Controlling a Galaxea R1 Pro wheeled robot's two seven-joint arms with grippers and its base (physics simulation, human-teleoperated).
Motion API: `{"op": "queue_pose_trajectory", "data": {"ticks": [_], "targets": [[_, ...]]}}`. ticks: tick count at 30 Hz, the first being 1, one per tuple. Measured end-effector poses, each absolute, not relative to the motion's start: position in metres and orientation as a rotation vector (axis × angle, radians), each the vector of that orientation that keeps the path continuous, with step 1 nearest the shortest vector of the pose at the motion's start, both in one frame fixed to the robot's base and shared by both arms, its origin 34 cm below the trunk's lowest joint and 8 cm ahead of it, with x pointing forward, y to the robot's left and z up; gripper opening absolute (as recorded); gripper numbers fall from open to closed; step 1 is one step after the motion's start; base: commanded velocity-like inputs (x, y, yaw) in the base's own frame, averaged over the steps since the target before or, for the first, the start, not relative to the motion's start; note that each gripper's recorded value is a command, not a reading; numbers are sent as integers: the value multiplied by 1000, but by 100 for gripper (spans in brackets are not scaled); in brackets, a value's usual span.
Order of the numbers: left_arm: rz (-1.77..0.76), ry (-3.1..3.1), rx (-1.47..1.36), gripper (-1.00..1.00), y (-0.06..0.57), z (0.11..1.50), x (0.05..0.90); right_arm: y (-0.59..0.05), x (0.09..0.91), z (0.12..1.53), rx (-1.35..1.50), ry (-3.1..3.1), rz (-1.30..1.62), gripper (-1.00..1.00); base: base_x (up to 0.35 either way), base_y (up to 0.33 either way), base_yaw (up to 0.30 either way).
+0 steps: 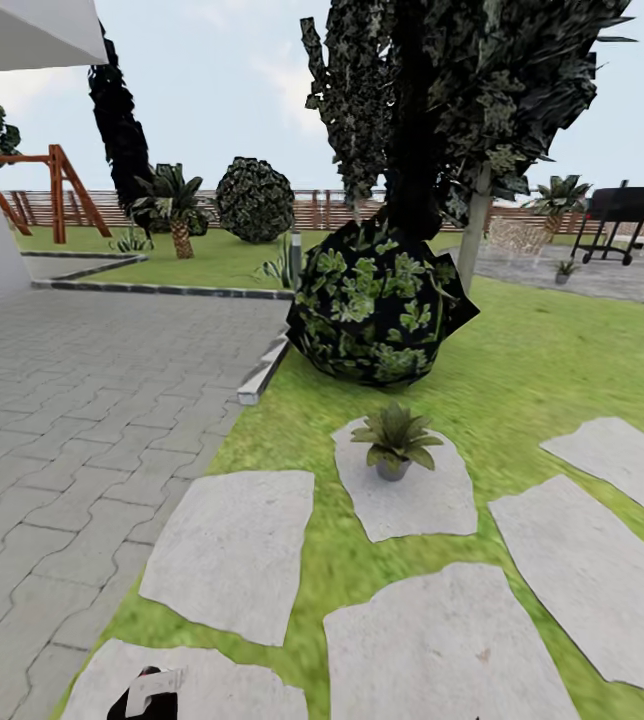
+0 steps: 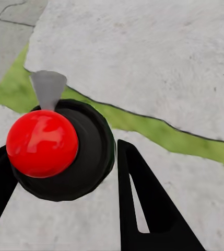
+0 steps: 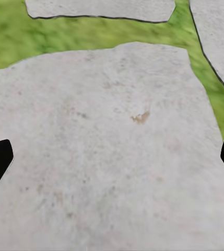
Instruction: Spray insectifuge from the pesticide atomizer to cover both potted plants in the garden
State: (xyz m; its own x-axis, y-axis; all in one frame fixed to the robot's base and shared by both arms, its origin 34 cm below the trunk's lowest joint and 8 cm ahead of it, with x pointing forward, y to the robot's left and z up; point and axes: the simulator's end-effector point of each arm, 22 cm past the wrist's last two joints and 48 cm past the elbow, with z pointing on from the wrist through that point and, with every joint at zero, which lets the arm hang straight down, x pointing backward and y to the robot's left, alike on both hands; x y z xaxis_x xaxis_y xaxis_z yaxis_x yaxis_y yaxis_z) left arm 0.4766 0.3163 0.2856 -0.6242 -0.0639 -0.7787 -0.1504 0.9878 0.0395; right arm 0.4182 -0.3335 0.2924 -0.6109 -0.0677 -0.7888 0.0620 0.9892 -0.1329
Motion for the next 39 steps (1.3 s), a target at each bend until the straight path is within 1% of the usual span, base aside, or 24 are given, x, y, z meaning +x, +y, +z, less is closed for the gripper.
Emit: {"op": "queue_pose_trajectory", "data": {"ticks": [14, 26, 39], "targets": [[127, 2245, -148, -100, 317, 286, 477, -333, 418, 292, -4, 2221, -182, 100, 241, 250, -263], [126, 2245, -148, -100, 317, 286, 477, -333, 419, 293, -4, 2219, -182, 100, 237, 257, -71], [127, 2245, -148, -100, 317, 286, 477, -334, 419, 293, -3, 2219, -182, 100, 175, 298, -245]]}}
